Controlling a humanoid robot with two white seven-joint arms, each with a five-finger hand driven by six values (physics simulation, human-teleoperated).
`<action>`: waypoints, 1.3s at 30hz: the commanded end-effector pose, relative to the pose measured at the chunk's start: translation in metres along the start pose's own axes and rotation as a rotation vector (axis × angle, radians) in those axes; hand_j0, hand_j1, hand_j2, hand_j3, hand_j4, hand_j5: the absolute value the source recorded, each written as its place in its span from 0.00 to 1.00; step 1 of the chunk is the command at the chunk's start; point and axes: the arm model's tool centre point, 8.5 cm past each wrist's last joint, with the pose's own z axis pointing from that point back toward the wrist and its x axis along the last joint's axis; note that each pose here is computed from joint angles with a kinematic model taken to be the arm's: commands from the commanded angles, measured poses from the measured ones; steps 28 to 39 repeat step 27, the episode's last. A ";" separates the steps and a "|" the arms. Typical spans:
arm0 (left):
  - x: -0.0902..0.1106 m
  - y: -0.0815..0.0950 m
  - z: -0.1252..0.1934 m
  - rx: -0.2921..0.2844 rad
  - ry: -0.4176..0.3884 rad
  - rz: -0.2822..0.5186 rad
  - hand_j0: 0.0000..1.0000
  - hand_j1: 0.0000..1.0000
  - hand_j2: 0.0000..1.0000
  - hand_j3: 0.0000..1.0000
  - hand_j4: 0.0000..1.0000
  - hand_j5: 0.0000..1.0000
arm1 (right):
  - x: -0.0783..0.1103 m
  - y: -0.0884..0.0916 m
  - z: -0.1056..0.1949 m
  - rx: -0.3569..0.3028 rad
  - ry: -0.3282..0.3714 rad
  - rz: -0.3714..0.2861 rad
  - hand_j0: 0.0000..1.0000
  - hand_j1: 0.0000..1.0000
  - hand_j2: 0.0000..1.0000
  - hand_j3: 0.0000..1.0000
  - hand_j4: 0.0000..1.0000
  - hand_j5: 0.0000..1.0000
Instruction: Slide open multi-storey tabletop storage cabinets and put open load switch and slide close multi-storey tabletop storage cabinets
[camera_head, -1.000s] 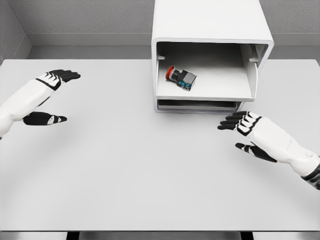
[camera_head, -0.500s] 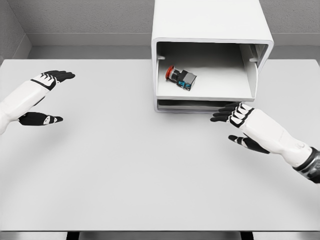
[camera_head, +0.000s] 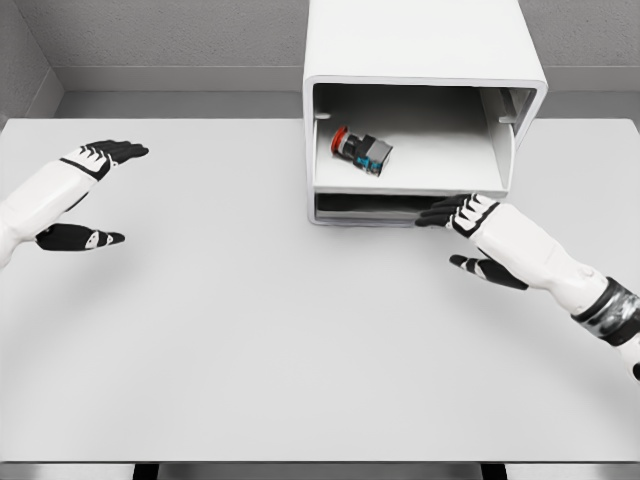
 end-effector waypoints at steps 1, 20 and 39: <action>0.000 0.001 0.000 0.006 -0.002 0.008 1.00 1.00 1.00 1.00 1.00 1.00 | -0.003 0.003 0.002 0.005 0.013 -0.012 0.80 0.80 0.80 0.80 0.80 0.80; 0.000 0.000 0.002 0.010 0.001 0.009 1.00 1.00 1.00 1.00 1.00 1.00 | -0.048 -0.031 0.034 0.030 0.134 0.071 0.85 0.85 0.85 0.85 0.85 0.85; -0.001 -0.002 0.002 -0.005 0.011 -0.002 1.00 1.00 1.00 1.00 1.00 1.00 | -0.065 -0.042 0.065 0.044 0.221 0.101 0.88 0.88 0.88 0.88 0.88 0.88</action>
